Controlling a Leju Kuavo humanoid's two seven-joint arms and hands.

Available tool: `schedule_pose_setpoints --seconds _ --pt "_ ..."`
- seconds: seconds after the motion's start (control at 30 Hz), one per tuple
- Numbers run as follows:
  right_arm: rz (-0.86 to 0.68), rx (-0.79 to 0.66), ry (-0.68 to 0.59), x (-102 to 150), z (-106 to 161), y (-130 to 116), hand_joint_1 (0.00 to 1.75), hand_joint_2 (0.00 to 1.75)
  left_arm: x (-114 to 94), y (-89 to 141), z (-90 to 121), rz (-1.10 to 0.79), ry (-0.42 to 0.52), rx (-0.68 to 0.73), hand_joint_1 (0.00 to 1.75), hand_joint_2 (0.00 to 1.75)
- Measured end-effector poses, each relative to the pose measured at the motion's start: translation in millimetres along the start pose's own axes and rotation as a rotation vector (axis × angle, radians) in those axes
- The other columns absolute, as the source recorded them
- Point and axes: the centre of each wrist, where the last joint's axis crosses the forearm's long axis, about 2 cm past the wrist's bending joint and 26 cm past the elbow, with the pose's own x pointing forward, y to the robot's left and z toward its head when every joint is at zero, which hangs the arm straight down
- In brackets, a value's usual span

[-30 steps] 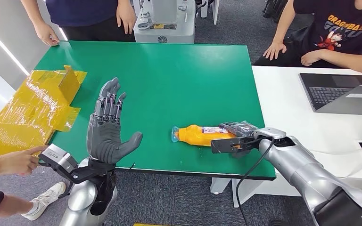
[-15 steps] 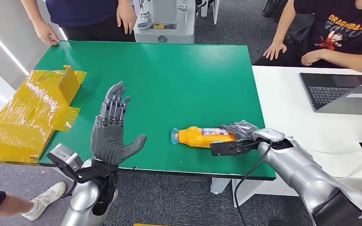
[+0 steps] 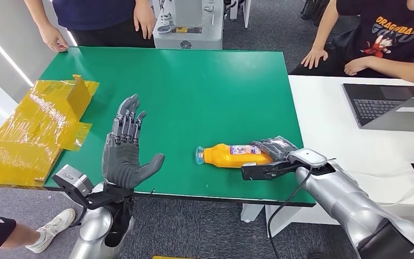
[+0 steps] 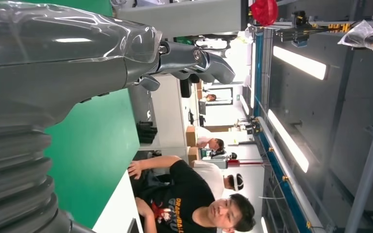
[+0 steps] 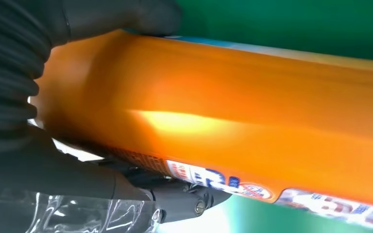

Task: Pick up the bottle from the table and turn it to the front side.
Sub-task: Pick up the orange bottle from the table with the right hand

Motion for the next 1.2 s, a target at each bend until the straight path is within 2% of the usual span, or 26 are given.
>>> schedule_pose_setpoints --seconds 0.1,0.37,0.53,0.73,0.9,0.97,1.07,1.2 --pt "0.027 -0.105 0.007 3.5 -1.2 0.1 1.75 1.75 -0.1 0.0 0.8 -0.004 -0.004 0.006 0.00 1.75" --pt "0.014 -0.217 -0.009 11.4 -4.5 -1.4 1.75 1.75 -0.1 -0.1 1.3 -0.009 -0.005 0.010 0.00 1.75" --pt "-0.005 -0.486 -0.061 35.1 -13.4 -8.4 1.75 1.75 0.1 0.0 0.3 -0.037 -0.010 0.021 0.00 1.75" --pt "-0.130 -0.822 -0.144 75.0 -21.6 -15.4 1.75 1.75 0.4 0.8 -1.9 -0.082 -0.018 0.043 0.00 1.75" --pt "-0.156 -0.875 -0.153 81.6 -22.0 -14.7 1.75 1.75 0.5 0.9 -2.8 -0.092 -0.020 0.045 0.00 1.75" --pt "-0.231 -0.973 -0.169 95.5 -22.2 -11.9 1.75 1.75 0.0 1.4 -5.2 -0.117 -0.018 0.040 0.00 1.75" --pt "-0.480 -1.206 -0.179 136.1 -15.2 0.3 1.75 1.75 -1.4 3.4 -13.2 -0.184 -0.005 0.016 0.00 1.75" --pt "-0.598 -1.271 -0.189 155.9 -8.0 8.4 1.75 1.75 -2.4 4.4 -18.1 -0.201 0.006 -0.004 0.00 1.75"
